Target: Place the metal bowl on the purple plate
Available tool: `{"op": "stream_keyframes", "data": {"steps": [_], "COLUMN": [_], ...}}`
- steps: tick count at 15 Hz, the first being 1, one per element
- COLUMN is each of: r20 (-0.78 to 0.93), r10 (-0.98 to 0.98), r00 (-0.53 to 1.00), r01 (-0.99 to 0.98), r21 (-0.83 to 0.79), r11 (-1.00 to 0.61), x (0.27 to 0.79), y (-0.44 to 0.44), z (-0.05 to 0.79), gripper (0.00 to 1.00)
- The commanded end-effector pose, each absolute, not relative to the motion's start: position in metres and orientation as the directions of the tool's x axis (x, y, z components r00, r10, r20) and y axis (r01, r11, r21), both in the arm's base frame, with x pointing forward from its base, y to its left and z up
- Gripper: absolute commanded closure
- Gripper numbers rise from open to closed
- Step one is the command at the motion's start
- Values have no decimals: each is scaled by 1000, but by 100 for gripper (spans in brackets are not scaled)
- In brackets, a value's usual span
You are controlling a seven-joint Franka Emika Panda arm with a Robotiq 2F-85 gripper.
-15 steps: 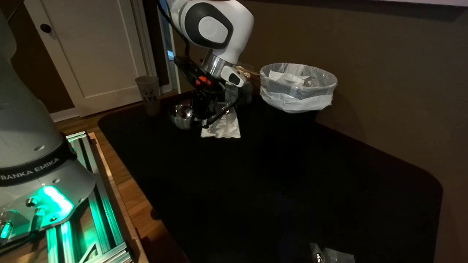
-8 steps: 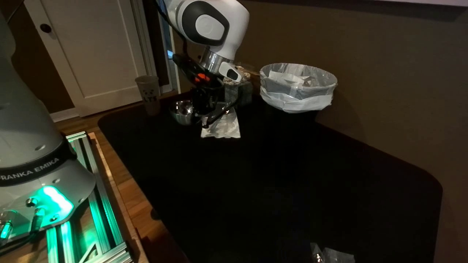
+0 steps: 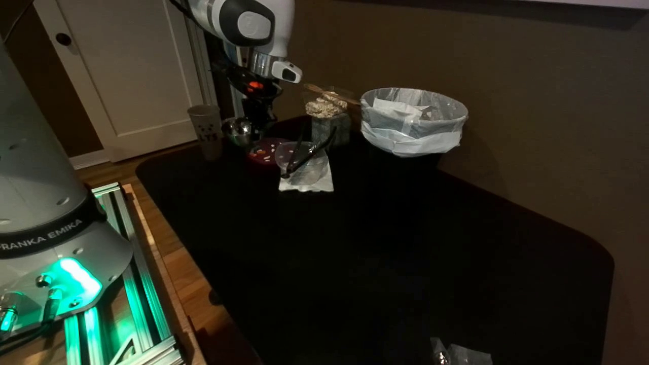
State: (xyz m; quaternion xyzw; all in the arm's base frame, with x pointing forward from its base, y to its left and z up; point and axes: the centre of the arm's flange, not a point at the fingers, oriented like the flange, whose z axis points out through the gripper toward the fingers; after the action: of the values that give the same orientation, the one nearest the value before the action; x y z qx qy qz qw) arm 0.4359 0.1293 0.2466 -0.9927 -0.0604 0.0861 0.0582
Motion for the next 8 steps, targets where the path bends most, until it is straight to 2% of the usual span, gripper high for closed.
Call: {"op": "stream_keyframes", "data": {"steps": [1, 4, 8], "r20": [-89, -51, -92], "r10": [101, 28, -65], "r00": [991, 998, 994], "r01": [91, 22, -76], "r21": [-113, -125, -125], "r11": [-989, -992, -989], "x": [451, 472, 513], "y": [168, 192, 211], "z": [253, 255, 248], "gripper": [99, 99, 99]}}
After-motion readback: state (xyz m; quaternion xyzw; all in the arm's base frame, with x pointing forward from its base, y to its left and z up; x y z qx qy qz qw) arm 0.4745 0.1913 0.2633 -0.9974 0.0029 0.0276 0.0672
